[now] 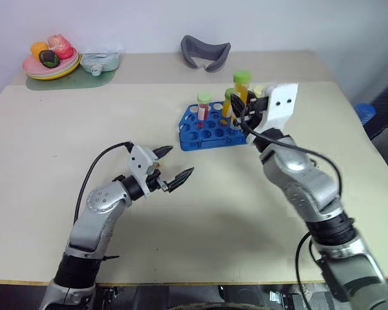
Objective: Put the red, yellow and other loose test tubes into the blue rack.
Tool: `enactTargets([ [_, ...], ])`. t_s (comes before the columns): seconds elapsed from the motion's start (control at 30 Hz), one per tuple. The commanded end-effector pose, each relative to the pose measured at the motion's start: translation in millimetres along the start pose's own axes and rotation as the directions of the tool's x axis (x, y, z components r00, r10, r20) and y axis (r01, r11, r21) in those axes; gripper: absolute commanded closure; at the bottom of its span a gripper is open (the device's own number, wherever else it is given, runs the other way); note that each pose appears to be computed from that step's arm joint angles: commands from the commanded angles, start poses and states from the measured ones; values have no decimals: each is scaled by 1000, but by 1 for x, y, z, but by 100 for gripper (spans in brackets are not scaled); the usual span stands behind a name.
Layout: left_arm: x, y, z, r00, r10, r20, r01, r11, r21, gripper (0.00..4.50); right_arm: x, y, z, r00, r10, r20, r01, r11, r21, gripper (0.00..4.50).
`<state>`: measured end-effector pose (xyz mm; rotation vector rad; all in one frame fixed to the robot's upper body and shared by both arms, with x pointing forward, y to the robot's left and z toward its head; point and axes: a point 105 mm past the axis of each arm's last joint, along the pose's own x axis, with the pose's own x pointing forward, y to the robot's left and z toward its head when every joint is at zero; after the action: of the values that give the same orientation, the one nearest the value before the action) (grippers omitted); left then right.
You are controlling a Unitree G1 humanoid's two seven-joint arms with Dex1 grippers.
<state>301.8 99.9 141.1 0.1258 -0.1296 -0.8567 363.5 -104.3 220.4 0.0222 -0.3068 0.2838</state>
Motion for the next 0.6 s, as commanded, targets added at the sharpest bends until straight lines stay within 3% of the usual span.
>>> enactTargets([
  [0.03, 3, 1, 13, 999, 3, 35, -4, 999, 34, 0, 3, -1, 14, 990, 4, 144, 1, 999, -34, 347],
  [0.2, 4, 3, 25, 999, 11, 52, -13, 999, 33, 0, 11, -8, -8, 990, -36, 140, 41, 998, -39, 347],
  [0.6, 2, -4, 35, 999, 9, 52, -10, 1000, 10, 0, 14, -10, -28, 990, -51, 134, 55, 998, -27, 347],
])
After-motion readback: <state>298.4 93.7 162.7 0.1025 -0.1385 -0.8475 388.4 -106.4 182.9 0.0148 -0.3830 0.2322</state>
